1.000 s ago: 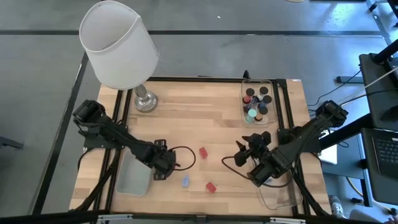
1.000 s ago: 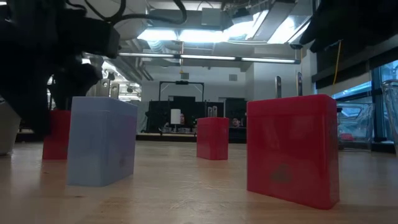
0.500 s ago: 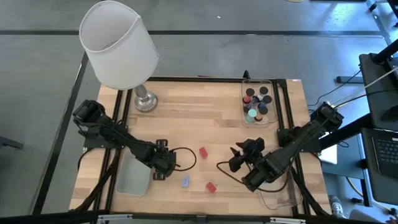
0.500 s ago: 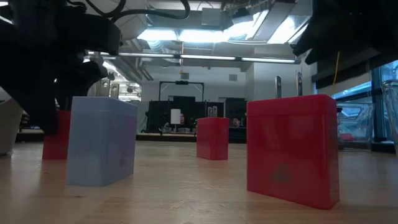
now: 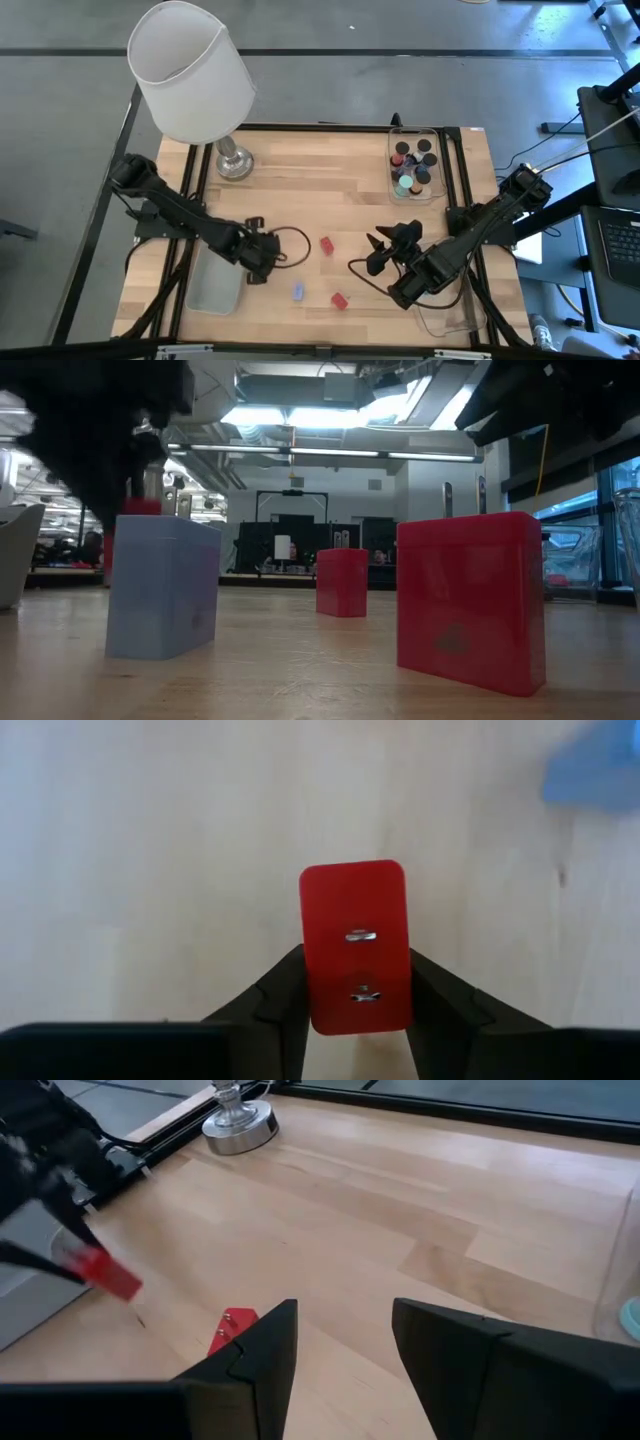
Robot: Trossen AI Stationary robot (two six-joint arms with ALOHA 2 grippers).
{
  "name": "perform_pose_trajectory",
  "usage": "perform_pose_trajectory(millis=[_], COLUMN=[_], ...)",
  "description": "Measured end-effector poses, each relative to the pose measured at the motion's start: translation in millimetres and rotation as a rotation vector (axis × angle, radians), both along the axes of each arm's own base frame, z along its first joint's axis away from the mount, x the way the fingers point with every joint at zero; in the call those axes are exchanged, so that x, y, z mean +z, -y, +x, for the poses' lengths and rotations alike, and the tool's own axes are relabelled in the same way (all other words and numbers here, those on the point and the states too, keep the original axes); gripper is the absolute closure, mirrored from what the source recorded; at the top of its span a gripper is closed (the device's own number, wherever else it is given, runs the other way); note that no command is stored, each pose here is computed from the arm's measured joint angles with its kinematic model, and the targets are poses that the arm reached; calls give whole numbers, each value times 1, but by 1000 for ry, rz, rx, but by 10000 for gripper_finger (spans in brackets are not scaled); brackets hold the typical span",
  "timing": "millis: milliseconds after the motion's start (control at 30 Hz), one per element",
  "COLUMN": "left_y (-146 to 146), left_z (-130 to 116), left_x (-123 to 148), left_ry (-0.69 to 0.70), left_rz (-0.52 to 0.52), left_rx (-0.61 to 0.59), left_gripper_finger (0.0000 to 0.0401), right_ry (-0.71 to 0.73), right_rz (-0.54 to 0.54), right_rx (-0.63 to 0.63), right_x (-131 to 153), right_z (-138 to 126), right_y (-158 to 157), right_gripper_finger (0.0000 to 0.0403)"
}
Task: Pick & Place Office items
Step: Put the left orange charger adapter into the white bin
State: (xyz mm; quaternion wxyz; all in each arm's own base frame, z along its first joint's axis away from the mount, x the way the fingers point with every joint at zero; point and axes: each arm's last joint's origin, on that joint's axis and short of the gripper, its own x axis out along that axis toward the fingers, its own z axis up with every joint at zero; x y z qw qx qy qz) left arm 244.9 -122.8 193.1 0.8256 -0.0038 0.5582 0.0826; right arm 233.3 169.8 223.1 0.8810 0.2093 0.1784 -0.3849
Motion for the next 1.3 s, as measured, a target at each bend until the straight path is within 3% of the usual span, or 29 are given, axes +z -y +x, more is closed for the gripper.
perform_pose_trajectory(millis=[267, 533, 767, 1067, 1300], left_y=[-10, -2, 20, 26, 27], left_z=[-31, -94, -120, -138, -141], left_x=[57, 78, 65, 15, -6], left_ry=[249, 169, 33, -60, -68], left_rz=[-135, -290, -285, -187, -231], left_rx=[231, 415, 453, 569, 584], left_gripper_finger=[281, 281, 281, 275, 274], right_ry=[-44, -51, -88, -109, -135], right_rz=[-46, -41, -77, -136, -146], right_rx=[22, 10, 10, -37, -65], right_x=[0, 0, 0, 1, 0], right_z=[2, 4, 9, 19, 25], right_y=[3, 6, 13, 30, 41], right_gripper_finger=[234, 234, 234, 234, 234])
